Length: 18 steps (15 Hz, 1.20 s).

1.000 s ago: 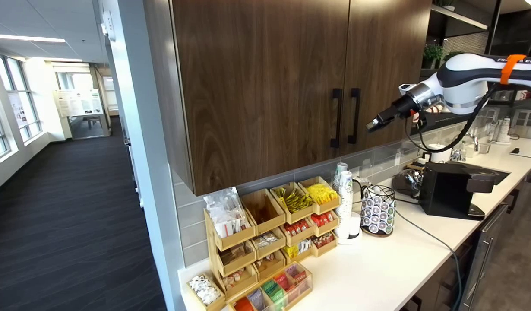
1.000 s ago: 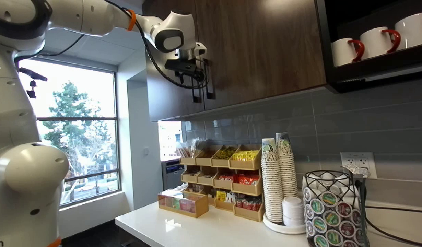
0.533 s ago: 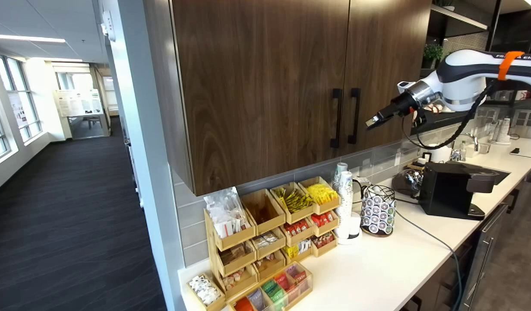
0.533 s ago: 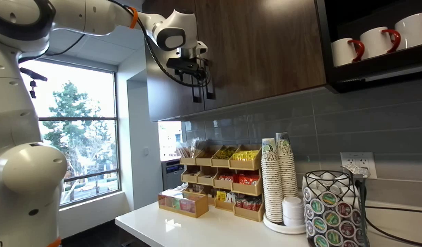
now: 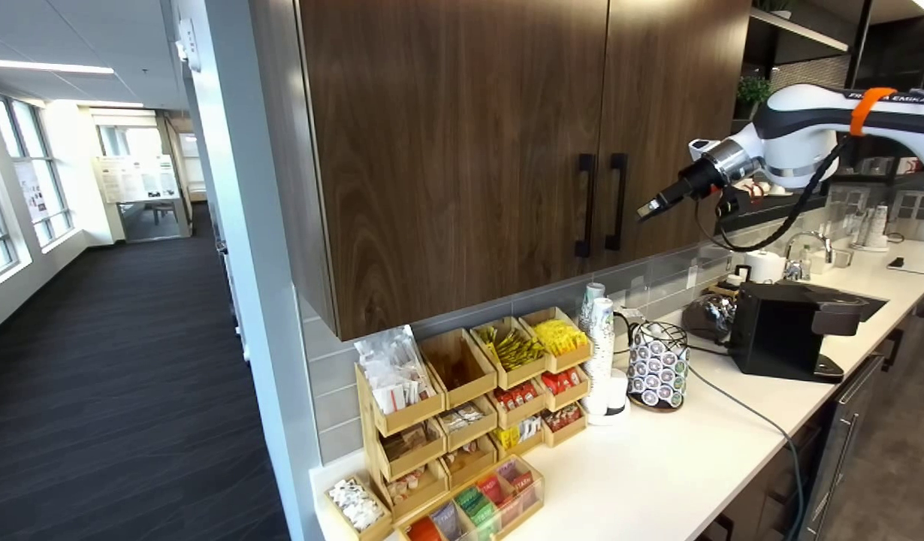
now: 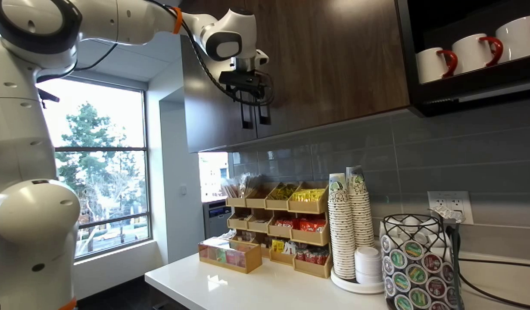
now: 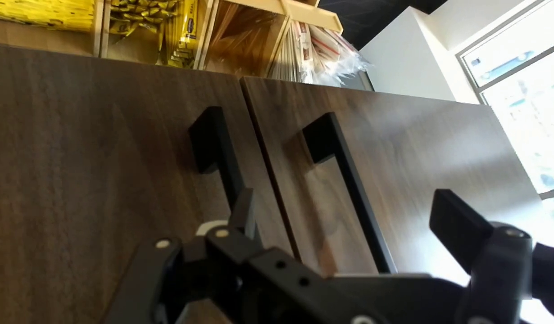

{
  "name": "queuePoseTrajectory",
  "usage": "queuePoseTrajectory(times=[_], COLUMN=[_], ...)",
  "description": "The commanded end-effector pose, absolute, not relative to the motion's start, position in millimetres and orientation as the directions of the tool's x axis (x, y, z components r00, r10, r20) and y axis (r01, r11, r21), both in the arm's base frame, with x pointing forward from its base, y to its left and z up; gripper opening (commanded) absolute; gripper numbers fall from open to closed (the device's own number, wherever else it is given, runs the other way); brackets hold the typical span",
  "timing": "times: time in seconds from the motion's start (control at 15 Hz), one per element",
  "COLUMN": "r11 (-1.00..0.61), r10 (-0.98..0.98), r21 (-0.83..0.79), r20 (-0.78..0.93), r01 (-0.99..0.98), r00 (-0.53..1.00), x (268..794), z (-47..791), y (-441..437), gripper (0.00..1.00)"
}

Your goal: Open the right door of the upper cabinet on the left.

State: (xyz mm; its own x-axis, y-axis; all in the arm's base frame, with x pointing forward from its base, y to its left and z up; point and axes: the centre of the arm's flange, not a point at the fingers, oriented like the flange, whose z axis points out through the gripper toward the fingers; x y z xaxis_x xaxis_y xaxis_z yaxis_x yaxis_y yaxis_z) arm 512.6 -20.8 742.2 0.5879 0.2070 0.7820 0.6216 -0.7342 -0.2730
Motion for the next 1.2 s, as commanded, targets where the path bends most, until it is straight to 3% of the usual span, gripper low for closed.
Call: queuePoseTrajectory(times=[0.0,1.13], r11=[-0.709,-0.621], r10=[0.194,0.12], r21=[-0.285,-0.338], r20=[0.801,0.85], r01=[0.645,0.707], r00=[0.567,0.512], x=[525,551], z=[745,733], y=[-29,-48], gripper=[1.0,1.0])
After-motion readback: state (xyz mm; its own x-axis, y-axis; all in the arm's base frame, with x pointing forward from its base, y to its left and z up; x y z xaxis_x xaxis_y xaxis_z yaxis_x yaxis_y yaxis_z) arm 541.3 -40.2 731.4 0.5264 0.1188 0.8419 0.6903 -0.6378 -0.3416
